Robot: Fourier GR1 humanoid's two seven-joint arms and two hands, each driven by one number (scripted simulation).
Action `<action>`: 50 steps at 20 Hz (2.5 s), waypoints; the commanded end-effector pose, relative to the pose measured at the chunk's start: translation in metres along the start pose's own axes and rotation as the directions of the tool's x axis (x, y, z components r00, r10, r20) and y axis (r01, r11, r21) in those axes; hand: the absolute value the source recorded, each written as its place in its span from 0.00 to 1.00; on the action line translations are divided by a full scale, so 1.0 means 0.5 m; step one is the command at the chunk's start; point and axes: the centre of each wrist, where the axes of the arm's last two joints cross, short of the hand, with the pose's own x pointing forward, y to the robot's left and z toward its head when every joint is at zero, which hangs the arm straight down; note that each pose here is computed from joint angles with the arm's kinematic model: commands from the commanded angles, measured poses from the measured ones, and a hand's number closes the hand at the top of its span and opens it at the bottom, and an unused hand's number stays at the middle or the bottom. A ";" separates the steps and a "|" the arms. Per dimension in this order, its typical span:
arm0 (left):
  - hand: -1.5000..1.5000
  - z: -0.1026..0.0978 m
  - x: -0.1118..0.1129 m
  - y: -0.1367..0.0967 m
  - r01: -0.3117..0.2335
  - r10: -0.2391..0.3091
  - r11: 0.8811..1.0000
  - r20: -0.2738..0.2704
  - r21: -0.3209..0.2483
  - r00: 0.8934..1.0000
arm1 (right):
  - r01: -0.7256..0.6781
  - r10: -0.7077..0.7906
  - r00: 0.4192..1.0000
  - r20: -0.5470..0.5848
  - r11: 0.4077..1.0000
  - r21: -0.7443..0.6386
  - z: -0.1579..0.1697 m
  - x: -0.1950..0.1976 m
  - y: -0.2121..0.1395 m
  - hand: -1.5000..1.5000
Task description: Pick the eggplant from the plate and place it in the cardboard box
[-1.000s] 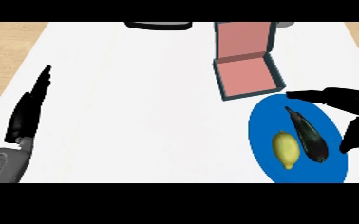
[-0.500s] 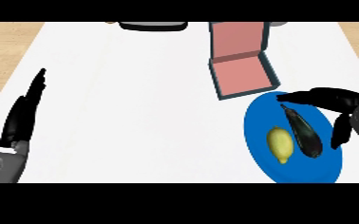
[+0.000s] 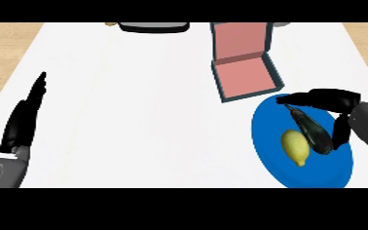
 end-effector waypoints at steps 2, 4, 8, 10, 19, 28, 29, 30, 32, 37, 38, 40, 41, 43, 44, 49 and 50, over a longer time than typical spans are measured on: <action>0.50 -0.007 -0.018 0.000 -0.003 0.004 1.000 -0.019 0.009 1.000 | 0.119 -0.135 0.975 0.177 0.988 0.096 0.007 0.000 -0.002 0.00; 0.50 -0.031 0.024 0.007 0.002 -0.001 0.999 -0.015 0.037 1.000 | 0.113 -0.130 0.971 0.201 0.989 0.094 0.004 0.012 -0.018 0.00; 0.50 -0.008 0.020 0.016 0.008 -0.008 1.000 -0.018 0.016 1.000 | 0.104 -0.125 0.980 0.155 0.985 0.137 0.013 0.003 0.008 0.00; 0.50 0.017 -0.014 0.006 0.016 -0.015 0.999 -0.033 0.031 0.999 | 0.041 -0.063 0.990 0.128 0.985 0.169 0.009 0.017 0.032 0.00; 0.50 0.002 -0.011 0.003 -0.003 0.003 1.000 -0.004 0.000 1.000 | 0.041 -0.049 0.998 0.041 0.984 0.175 -0.045 0.009 0.036 0.00; 0.50 -0.012 0.001 0.020 -0.008 0.008 1.000 -0.018 0.005 1.000 | -0.069 0.075 0.996 0.052 0.992 -0.105 -0.085 0.011 0.066 1.00; 0.50 0.033 -0.012 -0.013 0.004 -0.004 1.000 -0.007 0.014 1.000 | -0.022 0.001 0.995 -0.098 0.977 -0.212 -0.068 0.007 0.066 1.00; 0.50 0.019 -0.001 0.015 -0.003 0.003 1.000 -0.015 0.023 1.000 | 0.012 -0.086 0.970 -0.228 0.951 -0.308 -0.056 -0.005 0.074 1.00; 0.50 0.015 -0.028 0.044 0.013 -0.009 0.999 -0.066 0.052 0.998 | 0.014 -0.209 0.893 -0.398 0.897 -0.441 0.013 -0.035 0.064 1.00; 0.50 0.035 -0.049 0.048 0.013 -0.007 0.998 -0.087 0.063 0.996 | -0.135 -0.444 0.653 -0.613 0.728 -0.672 0.077 -0.070 0.101 1.00; 0.50 0.035 -0.047 0.055 0.019 -0.013 0.997 -0.077 0.081 0.997 | -0.181 -0.441 0.638 -0.631 0.711 -0.680 0.070 -0.064 0.096 1.00; 0.50 0.043 -0.048 0.049 0.014 -0.009 0.998 -0.084 0.057 0.996 | -0.297 -0.441 0.601 -0.666 0.651 -0.699 0.063 -0.052 0.071 1.00; 0.50 0.035 -0.048 0.058 0.029 -0.024 0.998 -0.080 0.058 0.996 | -0.332 -0.437 0.600 -0.670 0.626 -0.705 0.046 -0.045 0.079 1.00; 0.50 0.037 -0.038 0.052 0.004 0.000 0.998 -0.073 0.058 0.997 | -0.384 -0.437 0.596 -0.674 0.582 -0.717 0.060 -0.028 0.044 1.00; 0.50 0.040 -0.062 0.051 0.017 -0.010 0.997 -0.094 0.074 0.995 | -0.403 -0.434 0.626 -0.648 0.532 -0.745 0.039 -0.008 0.018 1.00; 0.50 0.044 -0.042 0.053 0.023 -0.018 0.997 -0.067 0.071 0.998 | -0.501 -0.302 0.733 -0.610 0.367 -0.784 0.049 0.080 -0.075 1.00; 0.50 0.046 -0.061 0.026 0.026 -0.020 0.997 -0.090 0.068 0.996 | -0.501 -0.288 0.750 -0.596 0.341 -0.795 0.043 0.104 -0.091 1.00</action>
